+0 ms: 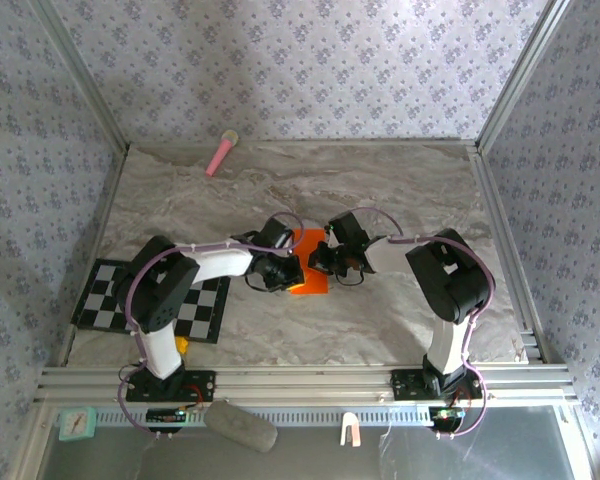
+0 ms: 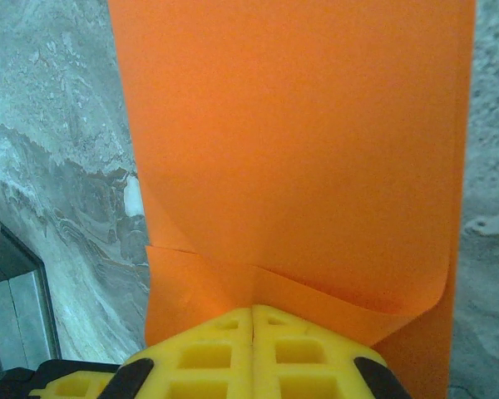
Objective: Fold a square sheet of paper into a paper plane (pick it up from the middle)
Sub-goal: Fold the triangle a second time at the center of the table.
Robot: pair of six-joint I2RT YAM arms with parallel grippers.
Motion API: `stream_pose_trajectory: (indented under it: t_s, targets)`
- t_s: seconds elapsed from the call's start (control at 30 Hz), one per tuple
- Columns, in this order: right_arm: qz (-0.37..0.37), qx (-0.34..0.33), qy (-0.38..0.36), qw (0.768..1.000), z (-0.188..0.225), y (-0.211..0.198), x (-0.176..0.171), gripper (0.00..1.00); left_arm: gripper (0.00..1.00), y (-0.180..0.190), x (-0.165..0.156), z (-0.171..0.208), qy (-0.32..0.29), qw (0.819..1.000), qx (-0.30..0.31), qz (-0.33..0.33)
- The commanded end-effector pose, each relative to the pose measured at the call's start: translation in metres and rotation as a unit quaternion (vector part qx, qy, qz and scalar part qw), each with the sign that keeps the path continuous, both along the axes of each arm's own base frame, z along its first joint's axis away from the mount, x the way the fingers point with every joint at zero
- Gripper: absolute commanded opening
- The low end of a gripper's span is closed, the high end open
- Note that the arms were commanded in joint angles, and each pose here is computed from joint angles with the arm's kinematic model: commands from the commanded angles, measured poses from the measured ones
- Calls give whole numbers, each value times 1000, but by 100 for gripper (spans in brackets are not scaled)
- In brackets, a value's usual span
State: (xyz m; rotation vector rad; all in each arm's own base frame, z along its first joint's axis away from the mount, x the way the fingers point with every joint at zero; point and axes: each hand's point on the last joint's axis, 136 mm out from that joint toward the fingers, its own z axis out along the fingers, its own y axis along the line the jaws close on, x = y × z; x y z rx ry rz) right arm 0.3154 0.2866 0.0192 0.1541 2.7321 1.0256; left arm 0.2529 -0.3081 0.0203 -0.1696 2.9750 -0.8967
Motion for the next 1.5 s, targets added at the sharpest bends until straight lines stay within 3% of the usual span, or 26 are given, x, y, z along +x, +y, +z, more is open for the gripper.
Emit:
stream_pose_trajectory:
  t_s: [0.0,0.53,0.83,0.97,1.2,1.47]
  targets:
    - [-22,-94,81,992,-56,-38,-30,1,11,11,-11,-13,12,1000,25,-4]
    - [-21,-99,86,991,-59,-41,-32,1,8,33,-38,-28,50,997,51,-4]
    - [-20,-99,88,991,-60,-42,-33,1,8,54,-58,-17,60,995,76,-19]
    - [-18,-100,86,991,-59,-41,-33,1,8,57,-48,1,35,997,72,-10]
    - [-17,-94,84,992,-56,-38,-33,1,9,24,-10,39,-33,999,-13,13]
    - [-12,-80,86,993,-51,-30,-30,2,8,11,8,19,-17,1000,-5,26]
